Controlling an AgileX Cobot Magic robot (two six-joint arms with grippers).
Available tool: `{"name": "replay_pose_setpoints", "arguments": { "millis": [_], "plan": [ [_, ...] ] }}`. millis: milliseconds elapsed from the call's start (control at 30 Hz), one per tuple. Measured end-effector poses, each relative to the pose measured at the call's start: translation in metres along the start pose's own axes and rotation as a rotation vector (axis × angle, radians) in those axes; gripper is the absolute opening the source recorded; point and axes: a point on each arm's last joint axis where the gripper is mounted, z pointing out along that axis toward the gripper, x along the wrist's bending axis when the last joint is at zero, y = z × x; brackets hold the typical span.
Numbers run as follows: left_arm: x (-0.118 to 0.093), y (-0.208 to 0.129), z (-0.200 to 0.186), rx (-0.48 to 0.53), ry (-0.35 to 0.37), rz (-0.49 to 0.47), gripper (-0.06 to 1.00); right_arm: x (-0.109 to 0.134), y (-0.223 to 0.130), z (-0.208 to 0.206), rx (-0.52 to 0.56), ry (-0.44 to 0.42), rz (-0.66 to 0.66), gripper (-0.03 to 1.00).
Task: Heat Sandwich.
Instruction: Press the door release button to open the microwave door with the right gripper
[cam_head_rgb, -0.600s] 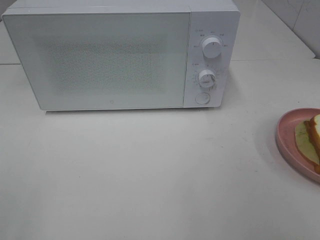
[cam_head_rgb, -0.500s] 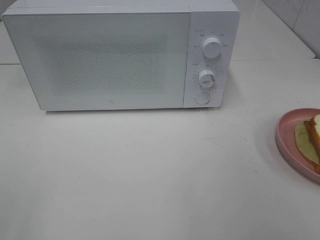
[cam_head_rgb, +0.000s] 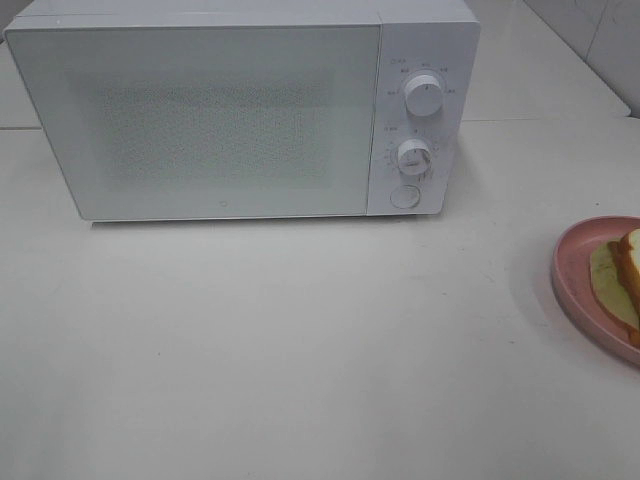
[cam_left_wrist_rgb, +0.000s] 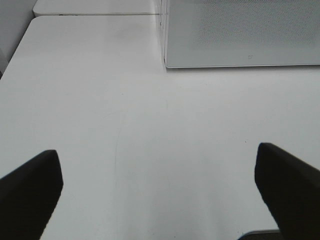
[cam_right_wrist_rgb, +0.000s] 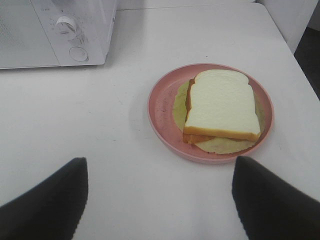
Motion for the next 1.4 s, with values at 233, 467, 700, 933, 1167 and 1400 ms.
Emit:
{"name": "replay_pose_setpoints", "arguments": {
  "millis": [233, 467, 700, 933, 1167, 1400],
  "plan": [
    [0.0, 0.0, 0.0, 0.0, 0.0, 0.0, 0.99, 0.0, 0.0, 0.0, 0.0, 0.0, 0.0, 0.77],
    [0.0, 0.0, 0.0, 0.0, 0.0, 0.0, 0.99, 0.001, 0.024, -0.006, -0.078, 0.004, 0.0, 0.77],
    [0.0, 0.0, 0.0, 0.0, 0.0, 0.0, 0.99, 0.003, 0.055, 0.024, -0.041, 0.003, -0.002, 0.77],
    [0.0, 0.0, 0.0, 0.0, 0.0, 0.0, 0.99, 0.004, 0.078, 0.057, -0.024, 0.003, -0.003, 0.77],
    [0.0, 0.0, 0.0, 0.0, 0.0, 0.0, 0.99, 0.006, 0.096, 0.097, -0.012, 0.004, -0.004, 0.77],
    [0.0, 0.0, 0.0, 0.0, 0.0, 0.0, 0.99, 0.006, 0.102, 0.128, 0.017, 0.004, -0.005, 0.77]
  ]
}}
